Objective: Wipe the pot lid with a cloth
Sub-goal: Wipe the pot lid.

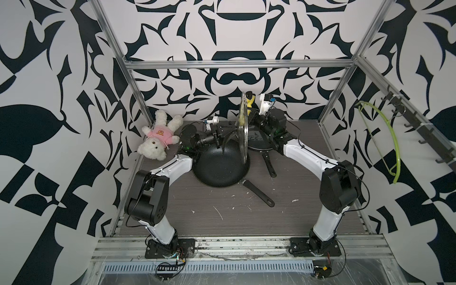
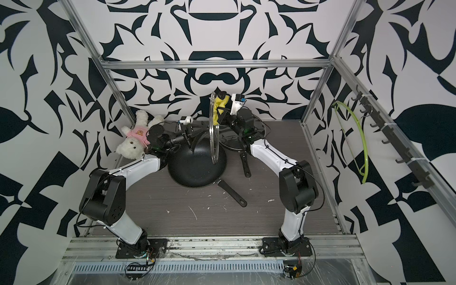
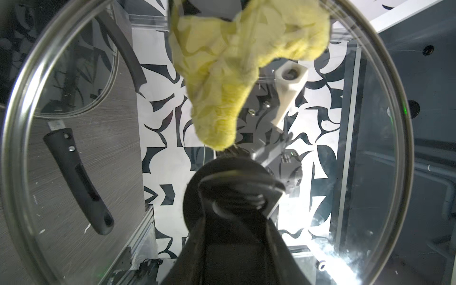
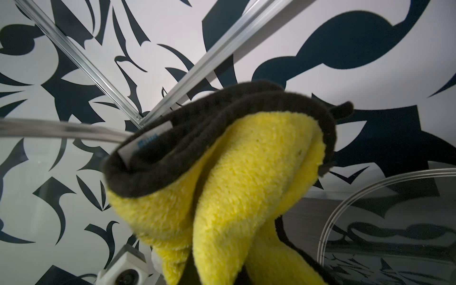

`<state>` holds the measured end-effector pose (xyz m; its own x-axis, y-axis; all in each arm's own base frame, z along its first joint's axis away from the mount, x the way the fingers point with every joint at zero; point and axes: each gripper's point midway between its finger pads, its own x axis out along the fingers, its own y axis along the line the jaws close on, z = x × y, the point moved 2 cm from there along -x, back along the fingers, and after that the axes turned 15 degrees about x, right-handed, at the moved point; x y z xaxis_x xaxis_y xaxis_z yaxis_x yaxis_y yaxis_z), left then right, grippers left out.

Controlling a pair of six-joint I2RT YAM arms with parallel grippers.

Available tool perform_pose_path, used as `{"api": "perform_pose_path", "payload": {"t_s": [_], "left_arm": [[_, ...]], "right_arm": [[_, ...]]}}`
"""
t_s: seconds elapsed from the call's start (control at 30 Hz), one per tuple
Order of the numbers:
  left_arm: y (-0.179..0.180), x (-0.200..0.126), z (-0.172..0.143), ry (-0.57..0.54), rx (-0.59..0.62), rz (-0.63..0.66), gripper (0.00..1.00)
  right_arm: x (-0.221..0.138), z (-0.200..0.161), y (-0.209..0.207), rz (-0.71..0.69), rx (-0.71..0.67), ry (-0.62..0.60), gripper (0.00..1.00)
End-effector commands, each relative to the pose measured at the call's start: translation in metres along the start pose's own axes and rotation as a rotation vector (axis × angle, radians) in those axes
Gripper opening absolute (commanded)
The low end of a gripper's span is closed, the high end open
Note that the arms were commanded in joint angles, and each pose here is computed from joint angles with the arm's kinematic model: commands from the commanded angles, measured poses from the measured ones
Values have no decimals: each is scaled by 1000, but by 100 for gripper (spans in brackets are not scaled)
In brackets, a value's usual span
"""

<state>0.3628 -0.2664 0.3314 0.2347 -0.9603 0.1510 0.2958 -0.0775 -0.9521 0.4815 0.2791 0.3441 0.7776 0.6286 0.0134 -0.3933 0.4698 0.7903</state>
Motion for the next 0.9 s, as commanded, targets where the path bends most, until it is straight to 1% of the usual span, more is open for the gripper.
{"api": "perform_pose_path", "payload": {"t_s": [0.0, 0.1, 0.23, 0.5, 0.7, 0.87], "left_arm": [[-69, -1, -21, 68, 229, -152, 0], [-77, -1, -20, 69, 237, -170, 0], [-83, 1, -17, 74, 259, -183, 0], [-106, 7, -12, 114, 290, -271, 0], [-108, 10, -7, 127, 274, -284, 0], [-110, 12, -3, 154, 247, -324, 0]], "right_arm": [[-8, -5, 26, 89, 4, 29, 0], [-13, -15, 15, 65, 11, 53, 0], [-23, -29, 8, 67, 3, 111, 0], [-61, -54, 4, 79, -7, 190, 0], [-92, -74, 9, 121, -4, 259, 0], [-117, -89, 29, 199, -24, 322, 0]]}}
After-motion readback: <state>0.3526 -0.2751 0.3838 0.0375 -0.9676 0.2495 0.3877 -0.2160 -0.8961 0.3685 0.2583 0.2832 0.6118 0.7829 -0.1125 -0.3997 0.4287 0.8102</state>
